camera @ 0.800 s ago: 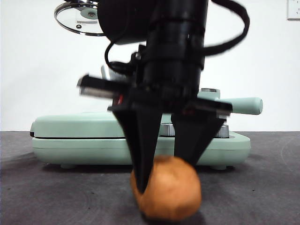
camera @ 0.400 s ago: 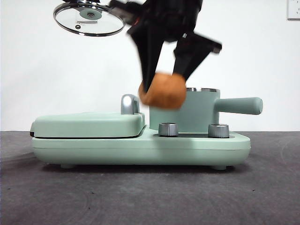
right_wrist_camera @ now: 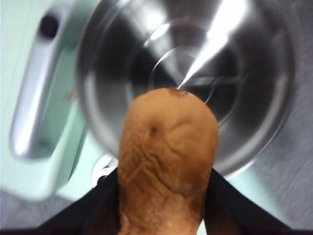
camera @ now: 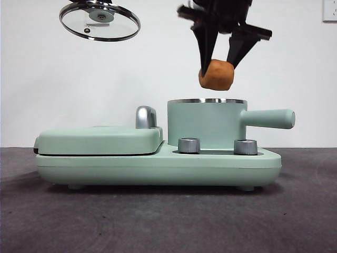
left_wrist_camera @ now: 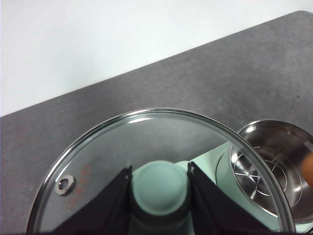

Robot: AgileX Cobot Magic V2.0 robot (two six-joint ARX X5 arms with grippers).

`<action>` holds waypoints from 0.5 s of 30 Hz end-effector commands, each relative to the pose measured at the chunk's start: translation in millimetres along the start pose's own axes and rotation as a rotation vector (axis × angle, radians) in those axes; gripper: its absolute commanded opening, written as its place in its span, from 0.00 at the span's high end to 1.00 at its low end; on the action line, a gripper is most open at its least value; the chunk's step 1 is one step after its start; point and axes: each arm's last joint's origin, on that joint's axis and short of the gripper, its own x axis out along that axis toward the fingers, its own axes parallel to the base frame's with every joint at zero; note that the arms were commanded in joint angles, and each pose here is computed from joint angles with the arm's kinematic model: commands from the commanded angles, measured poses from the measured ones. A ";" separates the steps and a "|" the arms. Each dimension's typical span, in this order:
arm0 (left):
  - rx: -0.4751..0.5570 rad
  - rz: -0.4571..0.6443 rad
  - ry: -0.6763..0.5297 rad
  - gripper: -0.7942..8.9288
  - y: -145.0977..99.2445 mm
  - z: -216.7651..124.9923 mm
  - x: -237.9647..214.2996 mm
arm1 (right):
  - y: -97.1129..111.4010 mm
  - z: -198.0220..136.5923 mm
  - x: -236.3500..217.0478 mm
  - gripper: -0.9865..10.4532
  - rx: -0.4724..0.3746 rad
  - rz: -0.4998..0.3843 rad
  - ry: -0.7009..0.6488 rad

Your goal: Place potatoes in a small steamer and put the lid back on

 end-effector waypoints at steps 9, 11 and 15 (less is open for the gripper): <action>0.021 0.001 -0.049 0.90 -1.1 8.5 -5.8 | -12.2 35.7 46.6 0.84 0.015 -0.011 0.017; 0.021 0.000 -0.047 0.90 -1.1 8.3 -5.8 | -12.7 36.7 53.5 0.84 0.015 -0.021 0.025; 0.020 0.000 -0.047 0.90 -1.1 8.3 -5.8 | -13.0 40.0 64.6 0.84 0.015 -0.019 0.023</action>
